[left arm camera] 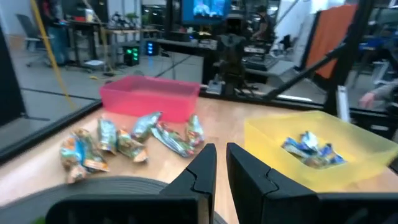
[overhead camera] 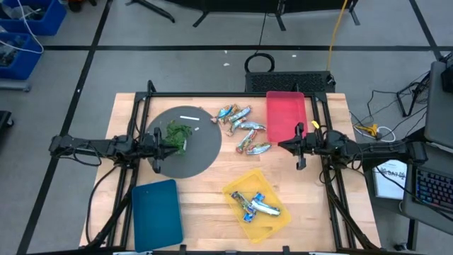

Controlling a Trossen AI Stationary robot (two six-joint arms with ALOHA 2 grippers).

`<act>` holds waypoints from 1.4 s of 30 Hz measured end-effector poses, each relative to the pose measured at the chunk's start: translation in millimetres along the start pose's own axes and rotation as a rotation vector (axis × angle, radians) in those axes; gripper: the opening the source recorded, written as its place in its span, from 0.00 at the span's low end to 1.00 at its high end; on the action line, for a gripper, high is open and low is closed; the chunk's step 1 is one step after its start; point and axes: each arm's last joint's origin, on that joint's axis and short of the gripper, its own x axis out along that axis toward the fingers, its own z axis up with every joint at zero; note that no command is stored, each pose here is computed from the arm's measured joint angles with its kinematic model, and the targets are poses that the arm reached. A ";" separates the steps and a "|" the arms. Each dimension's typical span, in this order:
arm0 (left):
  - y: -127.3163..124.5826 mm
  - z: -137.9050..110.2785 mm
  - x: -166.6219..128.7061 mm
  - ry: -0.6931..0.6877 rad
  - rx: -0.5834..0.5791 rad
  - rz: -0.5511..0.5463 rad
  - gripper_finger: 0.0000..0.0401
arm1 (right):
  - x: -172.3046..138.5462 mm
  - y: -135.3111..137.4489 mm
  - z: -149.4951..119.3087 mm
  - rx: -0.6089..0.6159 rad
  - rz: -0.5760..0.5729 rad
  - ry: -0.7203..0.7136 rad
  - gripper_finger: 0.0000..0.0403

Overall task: Pick and place Granola Bars by type
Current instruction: Put the yellow snack into the blue bin

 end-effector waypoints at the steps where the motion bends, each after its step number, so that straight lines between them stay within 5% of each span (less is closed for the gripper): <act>1: -0.1 2.3 1.4 0.010 0.009 0.016 0.12 | 0.0 0.2 0.1 0.001 0.001 -0.001 0.01; 13: -3.2 81.7 58.6 0.246 0.133 0.307 0.12 | -0.1 0.5 1.6 0.001 0.001 -0.017 0.01; 17: 15.7 116.9 95.9 0.382 0.138 0.459 0.12 | -0.1 0.5 1.6 0.001 0.002 -0.017 0.01; 22: 59.0 134.8 142.7 0.563 0.059 0.425 0.12 | -0.1 0.5 1.6 0.001 0.002 -0.017 0.02; 26: 97.1 127.1 171.1 0.641 -0.042 0.392 0.12 | -0.1 0.5 1.6 0.001 0.002 -0.017 0.01; 34: 148.3 68.9 209.2 0.839 -0.198 0.403 0.14 | -0.1 0.5 1.5 0.001 0.001 -0.016 0.02; 42: 156.5 26.6 240.7 0.929 -0.264 0.374 0.43 | -0.1 0.5 1.5 0.001 0.001 -0.017 0.01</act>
